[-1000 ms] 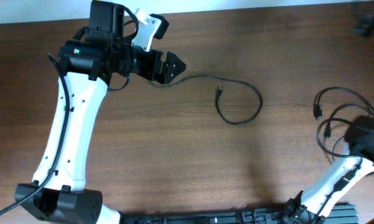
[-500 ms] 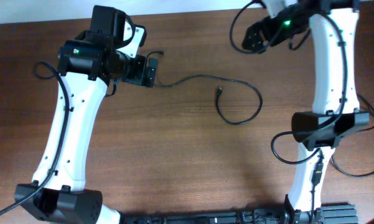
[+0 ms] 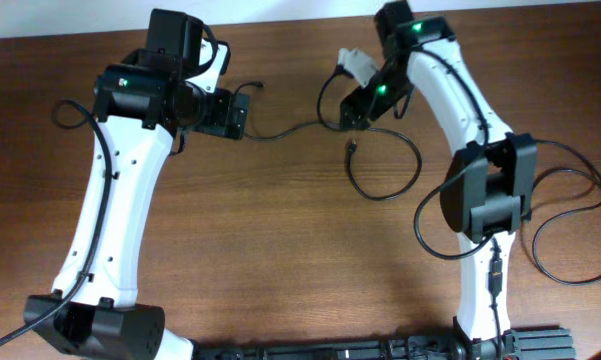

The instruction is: Untangle cables

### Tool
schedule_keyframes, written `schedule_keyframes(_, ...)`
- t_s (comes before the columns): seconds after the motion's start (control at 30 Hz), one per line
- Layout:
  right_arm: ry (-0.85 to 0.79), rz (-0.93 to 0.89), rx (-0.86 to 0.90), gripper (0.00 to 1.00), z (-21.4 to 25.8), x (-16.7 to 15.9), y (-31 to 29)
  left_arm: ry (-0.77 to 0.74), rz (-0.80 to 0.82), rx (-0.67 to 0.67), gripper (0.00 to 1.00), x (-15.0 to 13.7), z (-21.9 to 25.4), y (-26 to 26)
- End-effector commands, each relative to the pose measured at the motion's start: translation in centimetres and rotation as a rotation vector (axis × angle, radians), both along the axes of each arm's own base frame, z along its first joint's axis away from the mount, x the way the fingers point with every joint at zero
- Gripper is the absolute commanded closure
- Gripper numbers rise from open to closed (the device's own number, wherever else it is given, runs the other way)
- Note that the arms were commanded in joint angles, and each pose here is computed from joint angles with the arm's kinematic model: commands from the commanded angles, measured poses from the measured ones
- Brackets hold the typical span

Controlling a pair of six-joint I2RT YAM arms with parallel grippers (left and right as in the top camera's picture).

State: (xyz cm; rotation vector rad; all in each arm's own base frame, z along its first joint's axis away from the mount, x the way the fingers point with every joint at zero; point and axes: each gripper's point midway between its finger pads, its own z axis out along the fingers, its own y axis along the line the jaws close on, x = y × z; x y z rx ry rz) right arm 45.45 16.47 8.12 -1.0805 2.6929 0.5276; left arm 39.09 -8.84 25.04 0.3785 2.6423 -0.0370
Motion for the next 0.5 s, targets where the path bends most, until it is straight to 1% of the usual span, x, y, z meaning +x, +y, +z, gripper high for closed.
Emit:
schedule_keyframes(0.0, 0.020, 0.045, -0.005, 0.18, -2.6, -1.3, 1.8, -0.033, 0.015, -0.004, 0.02, -0.4, 1.2, 0.3)
schedule_keyframes(0.1, -0.013, 0.072, 0.003, 0.19, -4.5, -1.3, 3.1, -0.033, 0.015, -0.004, 0.02, -0.4, 1.2, 0.3)
schedule_keyframes(0.13, -0.020, 0.078, 0.005, 0.32, -5.1, -1.4, 3.5, -0.033, 0.015, -0.004, 0.02, -0.4, 1.2, 0.3)
schedule_keyframes(0.2, -0.016, 0.083, 0.004, 0.41, -5.4, -1.7, 3.6, -0.033, 0.015, -0.004, 0.02, -0.4, 1.2, 0.3)
schedule_keyframes(0.23, -0.014, 0.083, 0.003, 0.62, -5.4, -1.7, 3.6, -0.033, 0.015, -0.004, 0.02, -0.4, 1.2, 0.3)
schedule_keyframes(0.27, -0.012, 0.083, 0.003, 0.76, -5.4, -1.8, 3.6, -0.033, 0.015, -0.004, 0.01, -0.4, 1.2, 0.3)
schedule_keyframes(0.3, -0.011, 0.083, 0.002, 0.96, -5.4, -1.8, 3.6, -0.033, 0.015, -0.004, 0.01, -0.4, 1.2, 0.3)
schedule_keyframes(0.4, -0.013, 0.083, 0.003, 0.96, -5.4, -1.7, 3.6, -0.033, 0.015, -0.004, 0.01, -0.4, 1.2, 0.3)
schedule_keyframes(0.47, -0.021, 0.056, 0.004, 0.96, -4.9, -1.2, 3.5, -0.033, 0.015, -0.004, 0.02, -0.4, 1.2, 0.3)
